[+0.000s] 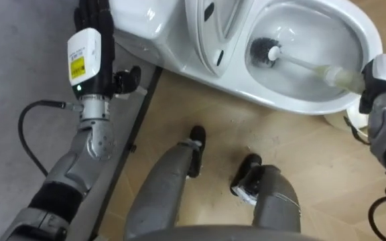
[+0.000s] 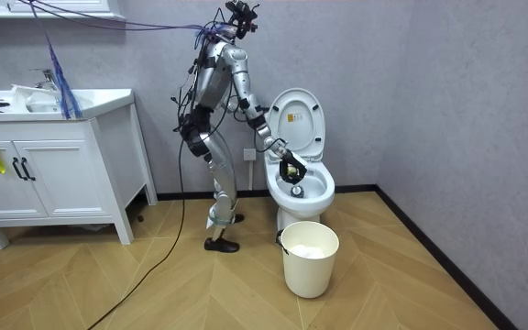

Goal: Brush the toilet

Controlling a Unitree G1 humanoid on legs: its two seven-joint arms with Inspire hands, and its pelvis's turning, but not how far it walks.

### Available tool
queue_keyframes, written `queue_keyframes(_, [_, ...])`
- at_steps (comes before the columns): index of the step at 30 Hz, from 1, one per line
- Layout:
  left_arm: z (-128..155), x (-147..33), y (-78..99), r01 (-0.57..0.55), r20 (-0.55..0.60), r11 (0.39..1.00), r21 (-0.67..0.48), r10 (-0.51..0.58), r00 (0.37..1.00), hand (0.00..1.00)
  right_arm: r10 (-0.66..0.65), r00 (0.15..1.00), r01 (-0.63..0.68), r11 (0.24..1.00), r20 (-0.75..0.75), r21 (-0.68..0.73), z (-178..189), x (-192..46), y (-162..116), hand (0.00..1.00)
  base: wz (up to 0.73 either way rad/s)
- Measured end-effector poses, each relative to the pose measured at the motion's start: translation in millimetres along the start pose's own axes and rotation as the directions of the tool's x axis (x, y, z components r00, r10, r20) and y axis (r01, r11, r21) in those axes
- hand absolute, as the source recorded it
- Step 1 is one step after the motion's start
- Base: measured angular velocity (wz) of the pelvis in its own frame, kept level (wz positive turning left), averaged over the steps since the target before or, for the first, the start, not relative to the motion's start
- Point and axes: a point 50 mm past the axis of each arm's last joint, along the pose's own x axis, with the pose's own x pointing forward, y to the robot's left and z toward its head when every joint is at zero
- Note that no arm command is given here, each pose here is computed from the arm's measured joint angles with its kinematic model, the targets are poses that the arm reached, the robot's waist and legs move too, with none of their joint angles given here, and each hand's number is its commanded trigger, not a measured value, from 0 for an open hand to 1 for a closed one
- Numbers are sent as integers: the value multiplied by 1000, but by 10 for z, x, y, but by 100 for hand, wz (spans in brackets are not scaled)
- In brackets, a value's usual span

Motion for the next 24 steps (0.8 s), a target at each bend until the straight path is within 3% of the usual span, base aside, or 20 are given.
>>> queue_keyframes(7, [16,-32,-60,15,-18,1000,15,-14,1000,0,-21,1000,21,994,-1,-107,-40,-72,102,100,0])
queue_keyframes(16, [-69,-230,-180,33,-115,999,18,-31,993,0,-5,999,10,996,54,-88,254,-368,448,100,-1])
queue_keyframes(24, [-121,-326,-183,-22,-174,1000,13,24,984,0,-24,997,29,998,75,-60,376,-489,494,100,-6])
